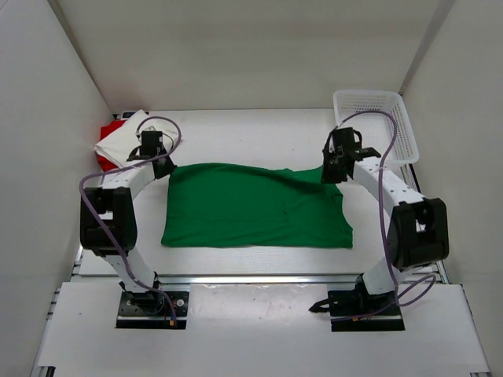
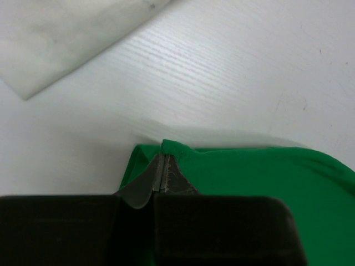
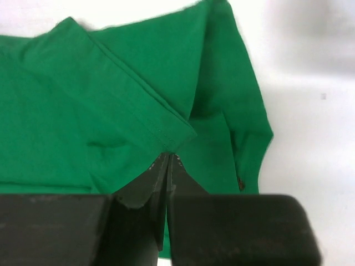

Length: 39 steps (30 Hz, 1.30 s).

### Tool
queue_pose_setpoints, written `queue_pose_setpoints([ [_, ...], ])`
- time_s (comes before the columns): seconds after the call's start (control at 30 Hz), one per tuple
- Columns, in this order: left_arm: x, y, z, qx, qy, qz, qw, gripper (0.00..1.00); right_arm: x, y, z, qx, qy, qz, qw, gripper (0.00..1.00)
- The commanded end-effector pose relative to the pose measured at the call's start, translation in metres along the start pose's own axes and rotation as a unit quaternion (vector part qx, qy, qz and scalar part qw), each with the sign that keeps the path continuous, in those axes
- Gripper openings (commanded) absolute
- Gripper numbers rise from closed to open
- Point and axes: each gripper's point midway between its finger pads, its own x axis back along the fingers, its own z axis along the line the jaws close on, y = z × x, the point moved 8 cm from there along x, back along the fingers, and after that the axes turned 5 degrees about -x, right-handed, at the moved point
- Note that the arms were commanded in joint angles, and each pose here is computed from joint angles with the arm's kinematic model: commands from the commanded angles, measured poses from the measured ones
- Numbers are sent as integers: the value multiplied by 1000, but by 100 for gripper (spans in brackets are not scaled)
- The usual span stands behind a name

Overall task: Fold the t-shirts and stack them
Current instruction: Fold the other side of the tshirt into a rectangle

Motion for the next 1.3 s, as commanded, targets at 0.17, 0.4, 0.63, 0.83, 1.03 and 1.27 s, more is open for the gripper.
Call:
queue_pose_setpoints([
  [0.17,46,1,16,10,-10,-48,999,0,39,-22,-32,-74,25,-109,991,1],
  [0.4,63,-12,32,19,-6,-54,998,0,55,-55,-47,-113,48,-135,983,0],
  [0.63,74,-27,44,21,-6,-49,999,0,63,-91,-63,-152,71,-145,975,0],
  [0.83,71,-62,51,78,-42,-21,996,0,51,-128,-71,-193,81,-141,968,0],
  [1.03,67,-87,64,118,-45,-10,992,18,44,-139,-77,-212,95,-128,964,1],
  [1.27,83,-64,69,147,-48,-67,986,58,64,-118,-69,-184,90,-179,962,30],
])
